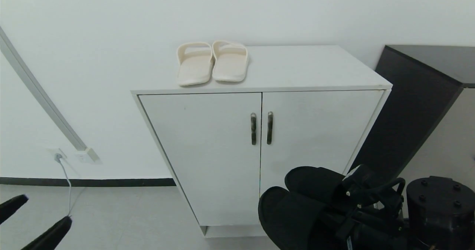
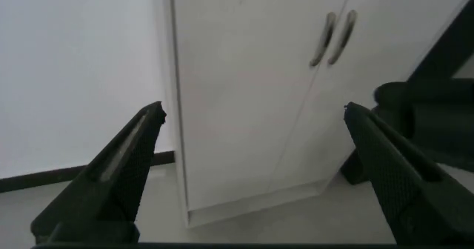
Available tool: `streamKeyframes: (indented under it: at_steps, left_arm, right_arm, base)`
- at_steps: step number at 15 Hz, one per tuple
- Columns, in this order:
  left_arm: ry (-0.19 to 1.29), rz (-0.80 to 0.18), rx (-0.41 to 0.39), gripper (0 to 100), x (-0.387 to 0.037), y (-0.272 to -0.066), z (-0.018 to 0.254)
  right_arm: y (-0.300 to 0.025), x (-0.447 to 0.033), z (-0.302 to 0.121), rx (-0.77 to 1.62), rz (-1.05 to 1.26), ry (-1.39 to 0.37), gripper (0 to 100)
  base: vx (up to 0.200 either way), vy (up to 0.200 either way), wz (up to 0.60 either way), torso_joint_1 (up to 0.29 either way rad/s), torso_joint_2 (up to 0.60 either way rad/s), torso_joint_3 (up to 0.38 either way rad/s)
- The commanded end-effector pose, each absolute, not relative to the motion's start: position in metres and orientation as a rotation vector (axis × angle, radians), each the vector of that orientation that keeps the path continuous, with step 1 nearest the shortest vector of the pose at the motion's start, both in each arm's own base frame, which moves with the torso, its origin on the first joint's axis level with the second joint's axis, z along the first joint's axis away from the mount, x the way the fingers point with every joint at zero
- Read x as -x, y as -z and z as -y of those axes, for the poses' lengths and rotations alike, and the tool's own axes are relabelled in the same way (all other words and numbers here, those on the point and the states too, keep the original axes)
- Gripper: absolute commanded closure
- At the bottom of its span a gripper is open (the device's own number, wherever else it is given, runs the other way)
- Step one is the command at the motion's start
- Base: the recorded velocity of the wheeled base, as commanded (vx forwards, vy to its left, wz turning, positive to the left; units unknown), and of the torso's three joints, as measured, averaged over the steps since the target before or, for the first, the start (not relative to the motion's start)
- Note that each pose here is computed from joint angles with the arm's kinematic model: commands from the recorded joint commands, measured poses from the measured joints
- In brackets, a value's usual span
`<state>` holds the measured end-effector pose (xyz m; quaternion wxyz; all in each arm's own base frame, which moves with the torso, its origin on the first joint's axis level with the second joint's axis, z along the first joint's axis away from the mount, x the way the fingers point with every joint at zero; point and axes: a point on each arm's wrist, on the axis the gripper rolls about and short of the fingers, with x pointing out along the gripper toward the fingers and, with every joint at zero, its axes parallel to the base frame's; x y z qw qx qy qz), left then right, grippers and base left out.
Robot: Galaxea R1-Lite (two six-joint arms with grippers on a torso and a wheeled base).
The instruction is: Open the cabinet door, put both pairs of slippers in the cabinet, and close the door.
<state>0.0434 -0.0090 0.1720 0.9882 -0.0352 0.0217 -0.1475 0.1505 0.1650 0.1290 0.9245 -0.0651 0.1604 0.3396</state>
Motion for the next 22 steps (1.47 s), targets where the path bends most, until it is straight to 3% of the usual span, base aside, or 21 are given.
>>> streamKeyframes:
  at_steps: [1, 7, 10, 14, 19, 22]
  left_arm:
    - [0.414, -0.161, 0.092, 0, -0.090, -0.174, 0.025]
    - [0.589, -0.181, 0.104, 0, -0.127, -0.182, 0.059]
    - [0.615, -0.164, 0.107, 0, -0.148, -0.198, 0.073]
    - [0.761, -0.140, 0.103, 0, -0.170, -0.220, 0.115]
    - [0.858, -0.082, 0.142, 0, -0.198, -0.250, 0.158]
    - [0.992, -0.072, 0.194, 0, -0.216, -0.266, 0.182]
  right_arm:
    - [-0.128, -0.151, -0.165, 0.135, -0.332, -0.698, 100]
    - [-0.126, -0.151, -0.165, 0.139, -0.339, -0.696, 100]
    - [-0.124, -0.152, -0.166, 0.143, -0.351, -0.695, 100]
    - [-0.123, -0.152, -0.166, 0.144, -0.352, -0.696, 100]
    - [-0.122, -0.152, -0.166, 0.146, -0.358, -0.697, 100]
    - [-0.119, -0.152, -0.167, 0.152, -0.369, -0.698, 100]
  base:
    - [0.000, 0.000, 0.00, -0.168, 0.48, 0.315]
    - [0.000, 0.000, 0.00, -0.138, 0.46, 0.336]
    - [0.000, 0.000, 0.00, -0.095, 0.45, 0.357]
    - [0.000, 0.000, 0.00, -0.035, 0.43, 0.391]
    - [0.000, 0.000, 0.00, -0.004, 0.10, 0.097]
    - [0.000, 0.000, 0.00, 0.000, 0.00, 0.000]
